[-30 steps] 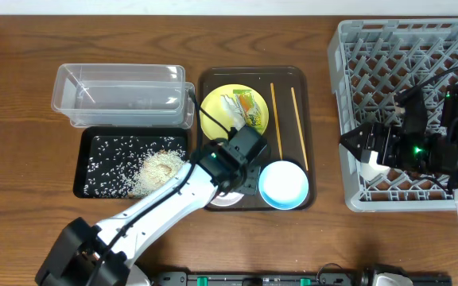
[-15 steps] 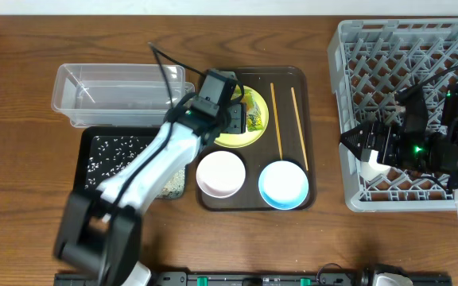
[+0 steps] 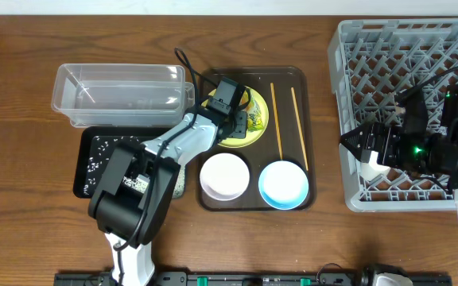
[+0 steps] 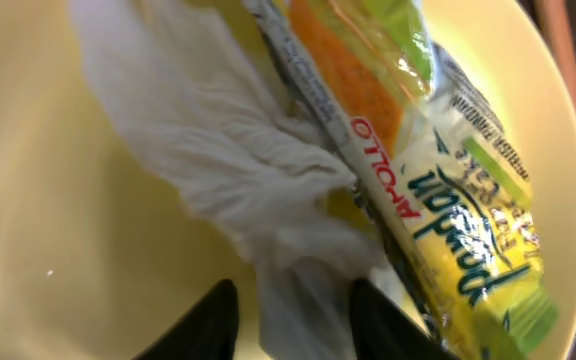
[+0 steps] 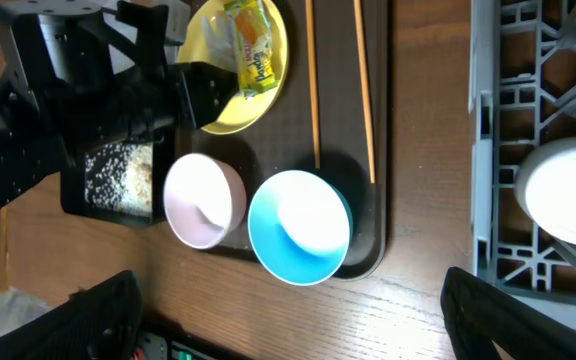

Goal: Sort waste into correct bins and load items into the dishwasher rack
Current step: 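Pick the white tissue off the yellow plate and drop it in the clear bin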

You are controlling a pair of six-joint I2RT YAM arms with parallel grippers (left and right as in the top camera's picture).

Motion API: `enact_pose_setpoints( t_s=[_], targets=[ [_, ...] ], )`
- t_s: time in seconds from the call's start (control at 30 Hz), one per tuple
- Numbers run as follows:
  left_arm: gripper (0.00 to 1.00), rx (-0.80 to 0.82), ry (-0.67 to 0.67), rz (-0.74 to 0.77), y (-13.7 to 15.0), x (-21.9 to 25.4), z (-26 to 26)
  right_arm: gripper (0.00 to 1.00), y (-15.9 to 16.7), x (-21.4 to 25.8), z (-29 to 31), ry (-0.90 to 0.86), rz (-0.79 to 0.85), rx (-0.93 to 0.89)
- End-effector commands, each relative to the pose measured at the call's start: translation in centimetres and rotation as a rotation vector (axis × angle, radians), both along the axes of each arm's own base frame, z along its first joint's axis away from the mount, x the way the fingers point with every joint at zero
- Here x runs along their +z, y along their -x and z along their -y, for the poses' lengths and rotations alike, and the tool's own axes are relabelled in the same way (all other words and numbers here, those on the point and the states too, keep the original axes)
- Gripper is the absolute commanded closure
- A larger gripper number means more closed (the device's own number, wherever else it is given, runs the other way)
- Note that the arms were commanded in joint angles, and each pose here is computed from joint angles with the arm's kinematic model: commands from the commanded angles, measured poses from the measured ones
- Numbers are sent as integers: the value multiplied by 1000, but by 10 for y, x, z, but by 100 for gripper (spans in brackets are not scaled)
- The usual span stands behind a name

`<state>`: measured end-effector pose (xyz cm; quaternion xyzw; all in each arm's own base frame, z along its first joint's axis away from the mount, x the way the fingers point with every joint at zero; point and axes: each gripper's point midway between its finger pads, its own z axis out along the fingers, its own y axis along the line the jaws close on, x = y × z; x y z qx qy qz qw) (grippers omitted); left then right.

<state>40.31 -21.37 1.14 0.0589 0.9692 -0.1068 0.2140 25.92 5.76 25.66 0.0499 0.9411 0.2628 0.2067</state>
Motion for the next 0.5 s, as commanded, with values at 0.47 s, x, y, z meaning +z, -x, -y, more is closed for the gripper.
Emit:
enact_pose_setpoints(
  t_s=[0.47],
  targets=[
    [94,143,5,128,-13,153,-62,7,0,6,-2,9,22,16]
  ],
)
